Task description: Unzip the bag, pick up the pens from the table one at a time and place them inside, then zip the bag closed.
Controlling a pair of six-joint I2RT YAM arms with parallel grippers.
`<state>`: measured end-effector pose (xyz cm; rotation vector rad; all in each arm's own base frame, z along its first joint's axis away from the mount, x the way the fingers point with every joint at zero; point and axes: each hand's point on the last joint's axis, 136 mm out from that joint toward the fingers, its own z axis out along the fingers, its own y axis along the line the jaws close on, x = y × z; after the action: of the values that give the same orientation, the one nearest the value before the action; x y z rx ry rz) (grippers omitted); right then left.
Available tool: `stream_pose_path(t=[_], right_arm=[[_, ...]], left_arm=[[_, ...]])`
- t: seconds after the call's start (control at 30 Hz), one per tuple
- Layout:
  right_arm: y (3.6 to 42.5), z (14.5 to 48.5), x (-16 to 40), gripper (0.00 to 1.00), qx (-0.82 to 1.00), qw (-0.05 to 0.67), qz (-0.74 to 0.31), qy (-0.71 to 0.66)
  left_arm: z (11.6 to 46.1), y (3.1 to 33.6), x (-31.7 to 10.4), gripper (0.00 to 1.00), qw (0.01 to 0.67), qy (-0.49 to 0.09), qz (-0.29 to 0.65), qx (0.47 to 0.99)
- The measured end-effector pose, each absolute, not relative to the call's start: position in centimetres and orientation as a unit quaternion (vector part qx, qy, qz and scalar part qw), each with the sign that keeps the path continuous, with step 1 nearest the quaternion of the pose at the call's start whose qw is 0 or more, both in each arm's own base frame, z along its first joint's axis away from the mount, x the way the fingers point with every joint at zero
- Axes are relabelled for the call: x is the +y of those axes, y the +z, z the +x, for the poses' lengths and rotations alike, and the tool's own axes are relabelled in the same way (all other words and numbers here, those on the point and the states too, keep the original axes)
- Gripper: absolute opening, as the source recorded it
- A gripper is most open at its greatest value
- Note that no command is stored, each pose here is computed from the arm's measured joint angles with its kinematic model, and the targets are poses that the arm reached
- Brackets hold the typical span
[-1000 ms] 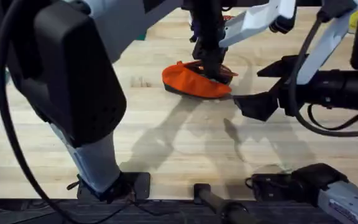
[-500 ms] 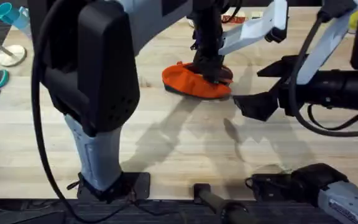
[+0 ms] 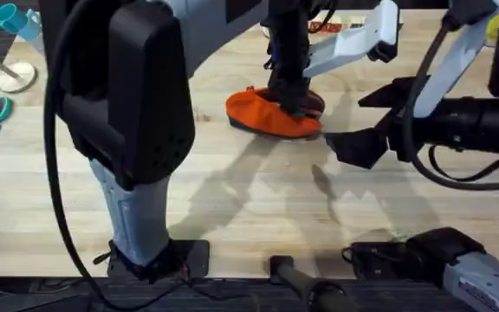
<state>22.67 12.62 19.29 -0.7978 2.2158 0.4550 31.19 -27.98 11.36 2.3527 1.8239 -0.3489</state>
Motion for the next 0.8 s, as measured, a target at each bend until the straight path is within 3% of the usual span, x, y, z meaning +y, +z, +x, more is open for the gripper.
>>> stream_pose_path(t=[0.4, 0.47, 0.67, 0.77, 0.8], right_arm=[[19.28, 22.67, 12.63, 0.998, 0.861, 0.363, -0.31, 0.177], [19.29, 22.67, 12.62, 0.998, 0.861, 0.363, -0.31, 0.177], [19.28, 22.67, 12.63, 0.998, 0.861, 0.363, -0.31, 0.177], [19.28, 22.68, 12.62, 0.998, 0.861, 0.363, -0.31, 0.177], [19.28, 22.67, 12.62, 0.998, 0.861, 0.363, -0.31, 0.177]], left_arm=[[31.22, 11.35, -27.94, 0.042, 0.072, -0.115, 0.783, 0.607], [31.23, 11.35, -27.94, 0.081, 0.072, -0.114, 0.783, 0.607], [31.27, 11.35, -27.91, 0.549, 0.071, -0.113, 0.781, 0.609], [31.25, 11.33, -27.89, 0.95, 0.07, -0.113, 0.78, 0.611], [31.25, 11.33, -27.89, 0.983, 0.07, -0.113, 0.78, 0.611]])
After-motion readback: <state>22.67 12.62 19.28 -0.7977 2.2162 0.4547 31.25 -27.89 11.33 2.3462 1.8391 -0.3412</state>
